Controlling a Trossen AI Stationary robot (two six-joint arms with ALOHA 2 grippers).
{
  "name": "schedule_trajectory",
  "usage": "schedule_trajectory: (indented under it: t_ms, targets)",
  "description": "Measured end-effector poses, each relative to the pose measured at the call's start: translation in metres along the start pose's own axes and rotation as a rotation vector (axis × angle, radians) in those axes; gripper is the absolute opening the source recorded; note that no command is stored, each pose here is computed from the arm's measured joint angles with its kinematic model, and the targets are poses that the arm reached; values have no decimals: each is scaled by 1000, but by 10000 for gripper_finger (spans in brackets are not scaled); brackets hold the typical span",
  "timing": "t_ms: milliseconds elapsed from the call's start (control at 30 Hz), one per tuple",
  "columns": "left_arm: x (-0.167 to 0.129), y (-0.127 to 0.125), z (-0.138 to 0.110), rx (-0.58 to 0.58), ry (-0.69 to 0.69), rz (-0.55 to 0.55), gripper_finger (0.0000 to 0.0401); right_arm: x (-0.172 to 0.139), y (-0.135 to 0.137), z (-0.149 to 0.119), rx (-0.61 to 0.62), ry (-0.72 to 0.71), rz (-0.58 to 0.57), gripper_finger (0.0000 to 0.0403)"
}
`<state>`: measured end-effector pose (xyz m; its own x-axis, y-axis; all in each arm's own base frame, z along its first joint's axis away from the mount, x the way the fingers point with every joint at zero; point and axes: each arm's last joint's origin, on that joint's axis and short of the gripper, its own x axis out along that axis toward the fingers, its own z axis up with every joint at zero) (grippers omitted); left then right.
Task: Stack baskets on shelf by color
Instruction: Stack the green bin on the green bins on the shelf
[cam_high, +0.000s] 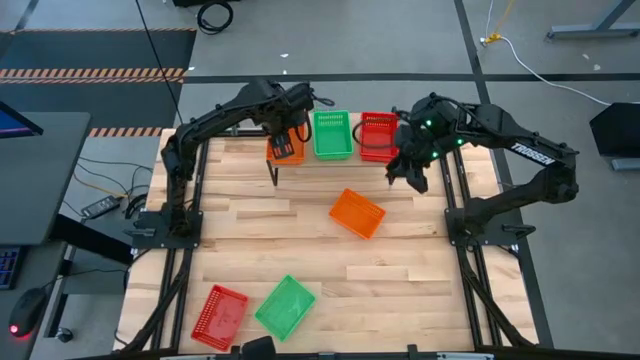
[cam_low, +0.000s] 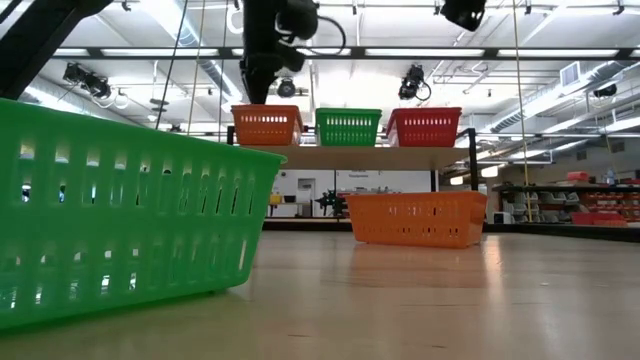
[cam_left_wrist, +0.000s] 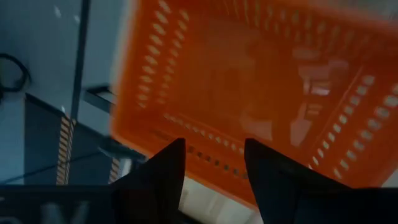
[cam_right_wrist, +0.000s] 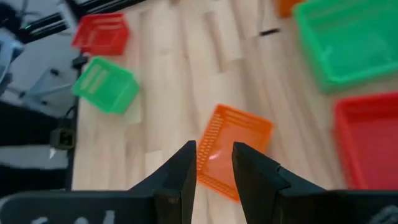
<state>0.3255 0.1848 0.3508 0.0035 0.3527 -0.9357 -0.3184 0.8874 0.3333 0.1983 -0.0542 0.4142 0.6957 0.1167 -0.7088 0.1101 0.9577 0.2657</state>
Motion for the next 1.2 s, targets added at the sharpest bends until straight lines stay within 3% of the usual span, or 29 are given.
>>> schedule_trajectory:
  t_ms: [267, 467, 600, 767, 933, 1200]
  targets:
    - [-45, 11, -2, -35, -162, 19, 172, 10, 25, 2, -5, -3, 57, 125]
    - [-114, -5, -43, 18, -392, -161, 172, 14, 46, -2, -22, 21, 88, 126]
    - [-149, -18, -72, -34, -498, -302, 172, 28, 55, -7, 60, 32, 98, 126]
    - [-190, -44, -110, -40, -603, -433, 172, 60, 70, -14, 95, -8, 210, 126]
    - [-208, -79, -125, -25, -609, -529, 172, 97, 83, -27, 188, -102, 284, 126]
    - [-232, -145, -153, 278, -612, -655, 172, 129, 95, -55, 211, -172, 270, 126]
